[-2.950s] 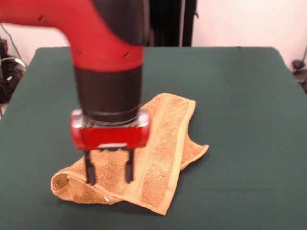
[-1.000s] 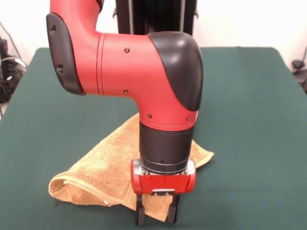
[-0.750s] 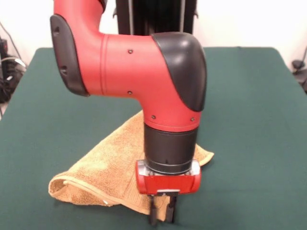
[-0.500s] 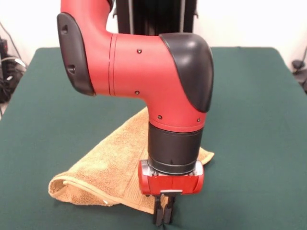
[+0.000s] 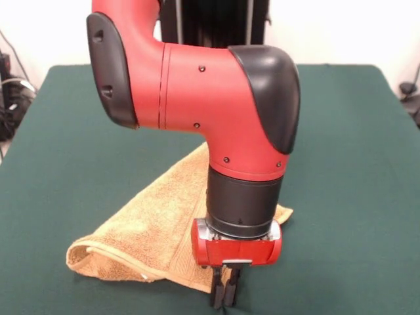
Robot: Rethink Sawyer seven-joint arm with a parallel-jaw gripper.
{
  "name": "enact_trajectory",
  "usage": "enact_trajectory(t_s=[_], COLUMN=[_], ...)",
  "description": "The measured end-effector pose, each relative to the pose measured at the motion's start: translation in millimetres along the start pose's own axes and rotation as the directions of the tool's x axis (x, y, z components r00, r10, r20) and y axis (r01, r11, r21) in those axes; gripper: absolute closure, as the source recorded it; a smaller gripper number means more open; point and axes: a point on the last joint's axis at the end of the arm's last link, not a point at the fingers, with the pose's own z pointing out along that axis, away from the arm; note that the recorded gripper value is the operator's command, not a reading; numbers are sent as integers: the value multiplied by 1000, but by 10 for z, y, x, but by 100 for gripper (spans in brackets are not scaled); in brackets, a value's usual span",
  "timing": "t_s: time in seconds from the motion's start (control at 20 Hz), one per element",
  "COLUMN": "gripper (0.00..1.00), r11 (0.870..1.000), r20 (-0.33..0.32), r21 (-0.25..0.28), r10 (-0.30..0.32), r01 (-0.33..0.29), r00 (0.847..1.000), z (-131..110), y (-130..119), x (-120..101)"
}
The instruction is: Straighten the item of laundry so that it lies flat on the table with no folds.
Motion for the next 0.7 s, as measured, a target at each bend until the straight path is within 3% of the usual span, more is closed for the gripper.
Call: enact_trajectory(t_s=[0.4,0.7], gripper=[100,100], r11=[1000,995], r20=[-22,-33], r21=[-15,-19], r10=[27,98], r01=[-27,-98], r00=[999,995], z=[-101,-279], y=[-65,-434], x=[58,37])
